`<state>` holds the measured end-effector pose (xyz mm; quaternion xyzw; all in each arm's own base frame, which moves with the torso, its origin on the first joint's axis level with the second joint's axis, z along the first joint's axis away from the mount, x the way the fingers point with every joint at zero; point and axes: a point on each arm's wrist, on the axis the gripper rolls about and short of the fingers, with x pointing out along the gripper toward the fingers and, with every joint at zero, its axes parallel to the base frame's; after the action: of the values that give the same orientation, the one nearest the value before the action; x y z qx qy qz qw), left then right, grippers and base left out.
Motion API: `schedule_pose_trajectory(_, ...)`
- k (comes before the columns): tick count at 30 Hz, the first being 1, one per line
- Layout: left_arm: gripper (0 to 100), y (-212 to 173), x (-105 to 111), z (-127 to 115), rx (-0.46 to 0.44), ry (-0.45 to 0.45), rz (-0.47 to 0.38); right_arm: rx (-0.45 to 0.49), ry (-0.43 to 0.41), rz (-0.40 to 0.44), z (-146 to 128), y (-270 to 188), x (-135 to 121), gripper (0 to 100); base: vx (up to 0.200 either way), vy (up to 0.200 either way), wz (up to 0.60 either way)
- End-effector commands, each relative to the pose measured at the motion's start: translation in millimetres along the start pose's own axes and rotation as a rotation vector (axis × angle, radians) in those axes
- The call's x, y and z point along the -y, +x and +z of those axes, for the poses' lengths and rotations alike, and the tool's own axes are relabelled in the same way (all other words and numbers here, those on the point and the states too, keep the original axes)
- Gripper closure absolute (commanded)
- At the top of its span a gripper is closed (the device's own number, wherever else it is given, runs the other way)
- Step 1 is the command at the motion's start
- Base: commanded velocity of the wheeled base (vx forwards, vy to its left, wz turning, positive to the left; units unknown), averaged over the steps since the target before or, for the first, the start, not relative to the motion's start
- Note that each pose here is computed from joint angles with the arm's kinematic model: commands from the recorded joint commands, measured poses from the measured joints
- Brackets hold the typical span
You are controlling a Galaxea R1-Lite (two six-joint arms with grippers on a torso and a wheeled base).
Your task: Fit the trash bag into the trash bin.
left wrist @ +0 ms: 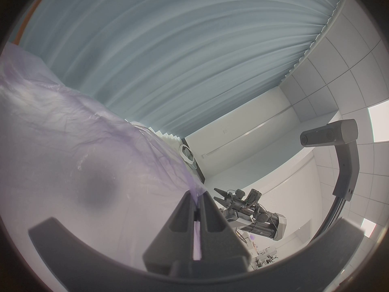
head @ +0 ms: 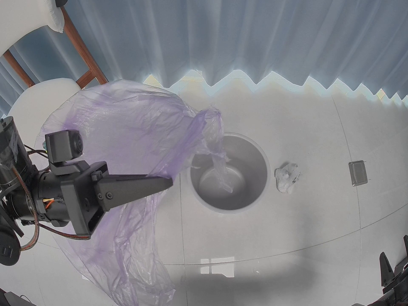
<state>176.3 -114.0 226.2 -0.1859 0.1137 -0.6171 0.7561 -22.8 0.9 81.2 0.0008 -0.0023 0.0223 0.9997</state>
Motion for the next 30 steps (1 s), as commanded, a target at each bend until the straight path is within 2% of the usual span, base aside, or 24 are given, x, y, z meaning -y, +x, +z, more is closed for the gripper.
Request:
schedule_pose_trajectory(1,100,10.2,-4.7,2.2,-0.012,-0.007,-0.017,0.0,0.0,0.0,-5.2,0.0,0.0,0,0.0,0.0,0.0)
schedule_pose_trajectory(20,100,49.2,-17.3,17.9,-0.023,0.007,-0.084,0.0,0.001,-0.002,-5.2,0.0,0.0,0,0.0,0.0,0.0)
schedule_pose_trajectory(30,100,66.8,-28.1,33.1,0.003,0.036,-0.098,0.0,0.003,-0.002,-5.2,0.0,0.0,0,0.0,0.0,0.0)
